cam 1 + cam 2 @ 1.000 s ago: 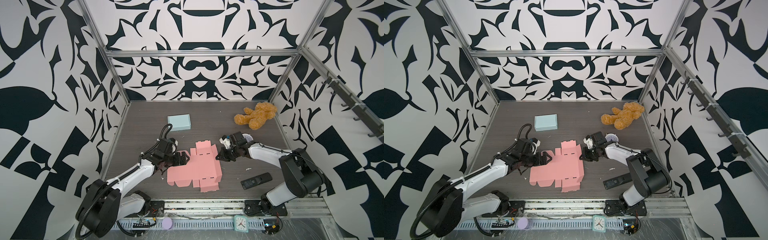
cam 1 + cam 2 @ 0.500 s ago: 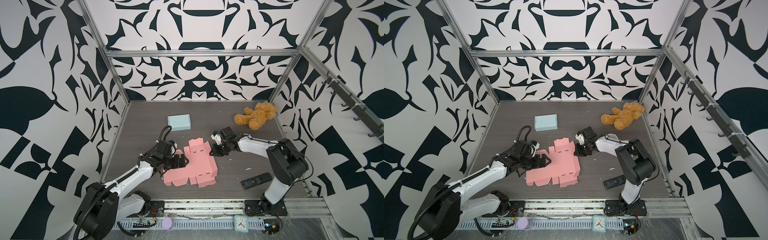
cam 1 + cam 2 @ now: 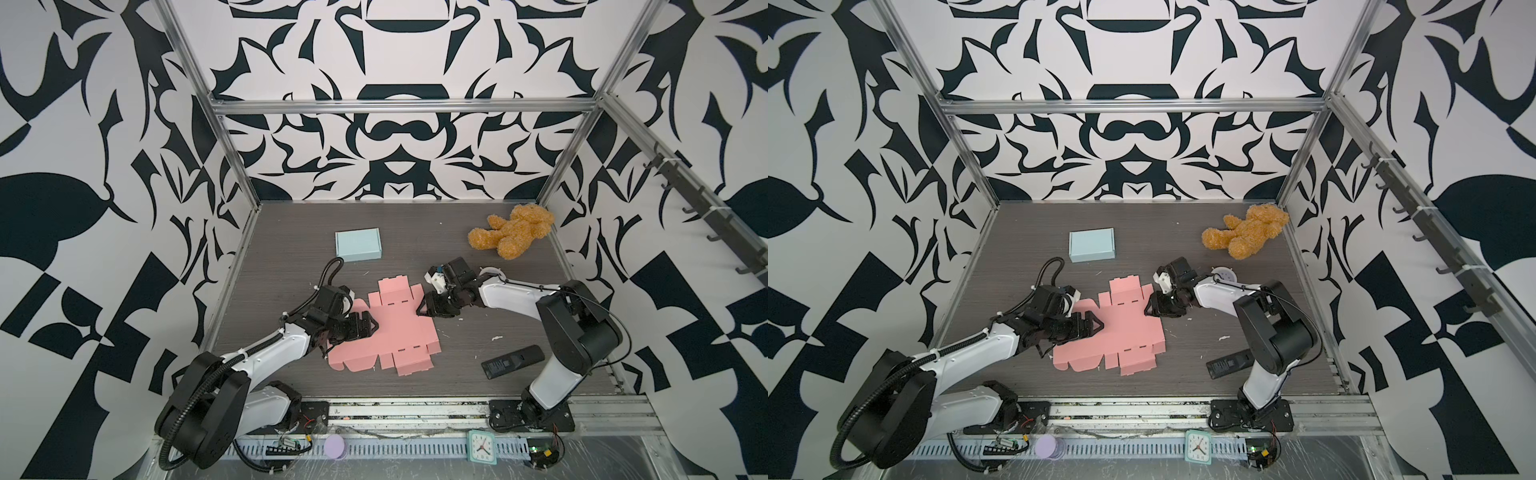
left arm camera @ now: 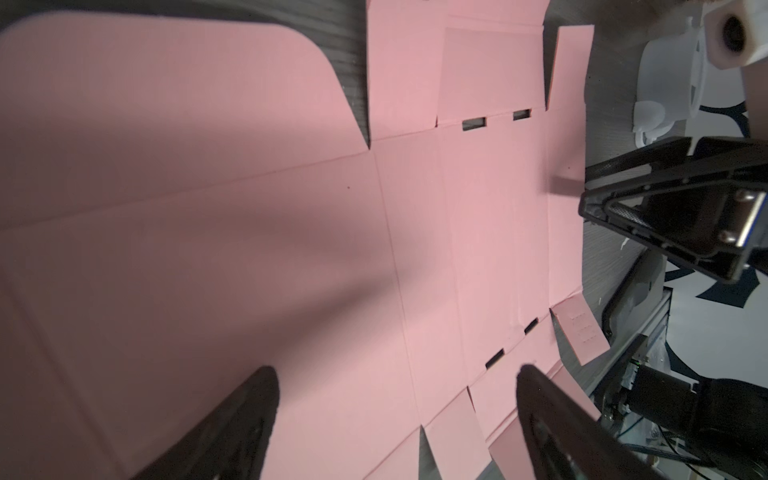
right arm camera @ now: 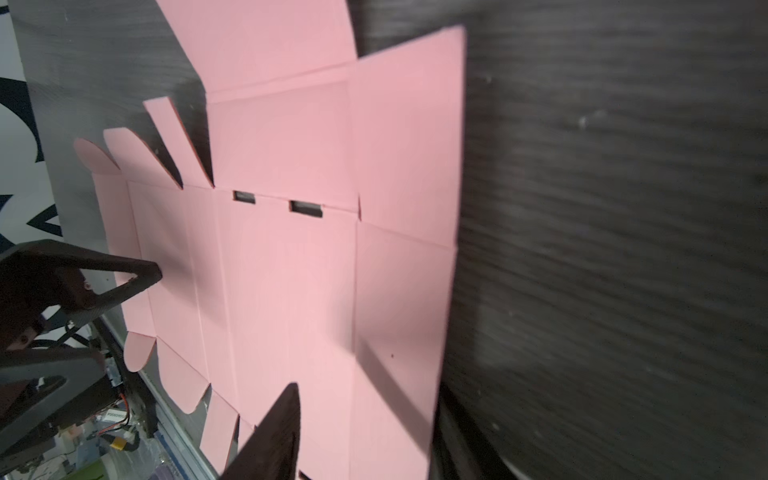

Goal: Fold the paper box

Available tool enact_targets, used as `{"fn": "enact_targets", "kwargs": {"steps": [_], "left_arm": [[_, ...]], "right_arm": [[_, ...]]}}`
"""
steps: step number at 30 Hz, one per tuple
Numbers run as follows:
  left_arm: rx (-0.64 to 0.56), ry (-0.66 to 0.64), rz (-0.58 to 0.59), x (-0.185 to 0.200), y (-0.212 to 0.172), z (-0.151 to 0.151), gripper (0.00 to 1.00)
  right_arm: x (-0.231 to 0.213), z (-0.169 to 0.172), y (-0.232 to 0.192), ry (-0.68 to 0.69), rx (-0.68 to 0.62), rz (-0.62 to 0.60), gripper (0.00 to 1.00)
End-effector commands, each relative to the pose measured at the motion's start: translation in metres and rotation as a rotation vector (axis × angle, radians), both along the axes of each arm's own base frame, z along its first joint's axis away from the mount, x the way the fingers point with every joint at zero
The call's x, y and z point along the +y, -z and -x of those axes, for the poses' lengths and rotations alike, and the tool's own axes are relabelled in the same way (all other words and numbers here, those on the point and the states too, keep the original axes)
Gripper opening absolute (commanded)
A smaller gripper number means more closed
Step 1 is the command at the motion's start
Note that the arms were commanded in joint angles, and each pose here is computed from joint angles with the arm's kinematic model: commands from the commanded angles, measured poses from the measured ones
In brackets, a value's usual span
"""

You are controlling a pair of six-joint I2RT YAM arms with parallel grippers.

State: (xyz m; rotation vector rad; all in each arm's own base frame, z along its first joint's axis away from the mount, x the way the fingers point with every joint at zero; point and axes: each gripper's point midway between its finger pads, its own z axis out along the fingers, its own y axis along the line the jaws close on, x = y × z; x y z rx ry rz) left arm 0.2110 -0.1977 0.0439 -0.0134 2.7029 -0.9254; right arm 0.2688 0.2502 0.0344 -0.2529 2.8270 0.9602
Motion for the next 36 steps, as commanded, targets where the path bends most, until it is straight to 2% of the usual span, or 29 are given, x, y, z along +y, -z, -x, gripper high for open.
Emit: {"fn": "enact_targets", "kwargs": {"steps": [1, 8, 12, 19, 29, 36], "left_arm": [[0.069, -0.009, -0.032, 0.008, 0.021, 0.013, 0.92], [0.069, -0.010, -0.025, 0.006, 0.022, 0.012, 0.92], [0.074, -0.013, -0.027, 0.007, 0.024, 0.013, 0.92], [0.071, -0.014, -0.023, 0.006, 0.023, 0.012, 0.92], [0.094, -0.008, -0.029, 0.004, 0.030, 0.012, 0.92], [0.076, 0.005, 0.003, -0.001, 0.018, 0.011, 0.91]], "right_arm": [[-0.001, 0.007, -0.003, 0.020, 0.015, -0.040, 0.54], [-0.001, 0.014, 0.003, 0.036, 0.050, -0.071, 0.52], [-0.003, 0.014, -0.002, 0.043, 0.045, -0.082, 0.39], [-0.015, 0.021, -0.003, 0.062, 0.034, -0.065, 0.24], [-0.015, 0.023, -0.003, 0.076, 0.032, -0.085, 0.08], [-0.019, 0.014, -0.010, 0.027, -0.034, -0.021, 0.00]]}}
